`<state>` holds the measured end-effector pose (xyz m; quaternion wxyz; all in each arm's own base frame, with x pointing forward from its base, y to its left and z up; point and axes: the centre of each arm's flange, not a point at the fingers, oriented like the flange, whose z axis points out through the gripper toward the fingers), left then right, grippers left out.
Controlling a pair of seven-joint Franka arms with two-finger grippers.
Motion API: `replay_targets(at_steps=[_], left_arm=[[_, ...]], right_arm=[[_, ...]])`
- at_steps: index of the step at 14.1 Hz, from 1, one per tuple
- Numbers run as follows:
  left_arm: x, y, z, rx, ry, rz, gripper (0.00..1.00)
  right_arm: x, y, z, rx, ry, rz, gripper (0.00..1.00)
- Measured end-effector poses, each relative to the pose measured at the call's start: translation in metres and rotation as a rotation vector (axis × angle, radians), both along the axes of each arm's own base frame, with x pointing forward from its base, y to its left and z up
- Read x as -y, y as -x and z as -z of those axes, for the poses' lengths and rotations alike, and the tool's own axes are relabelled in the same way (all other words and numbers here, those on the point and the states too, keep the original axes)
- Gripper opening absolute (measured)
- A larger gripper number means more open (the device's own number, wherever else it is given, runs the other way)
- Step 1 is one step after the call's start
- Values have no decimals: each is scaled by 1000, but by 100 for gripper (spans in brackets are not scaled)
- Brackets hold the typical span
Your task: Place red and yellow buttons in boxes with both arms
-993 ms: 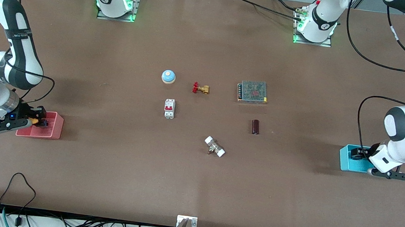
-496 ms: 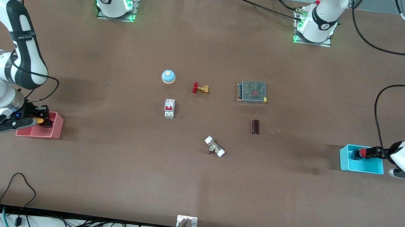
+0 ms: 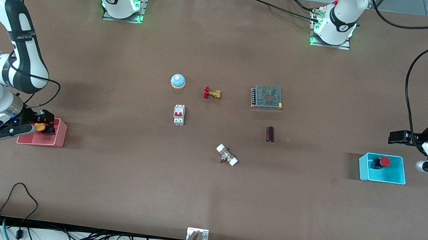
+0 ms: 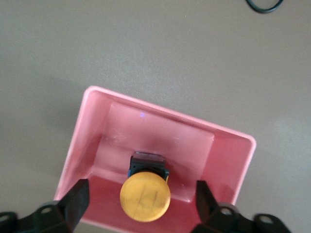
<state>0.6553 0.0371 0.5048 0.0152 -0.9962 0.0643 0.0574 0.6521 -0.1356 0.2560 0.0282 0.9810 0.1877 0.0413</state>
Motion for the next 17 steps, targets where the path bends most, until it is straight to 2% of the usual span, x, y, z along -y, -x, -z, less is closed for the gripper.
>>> replay_targets(at_steps=[1, 3, 7, 10, 13, 15, 17], left_arm=[[13, 6, -19, 16, 3, 15, 100], [24, 20, -39, -6, 3, 25, 100], [18, 28, -38, -18, 66, -7, 100], [42, 54, -47, 130, 41, 2, 100], [38, 87, -64, 184, 33, -8, 100], [28, 99, -68, 151, 33, -24, 100], [26, 101, -67, 134, 33, -28, 100]], right_arm=[[-3, 0, -16, -10, 1, -4, 100], [-16, 3, -59, -31, -2, 10, 100], [-80, 25, -159, -80, 0, 80, 100], [-111, 51, -222, -93, 9, 132, 100], [-132, 72, -283, -85, 15, 166, 100], [-144, 80, -310, -87, 11, 169, 100], [-147, 82, -322, -86, -2, 174, 100]])
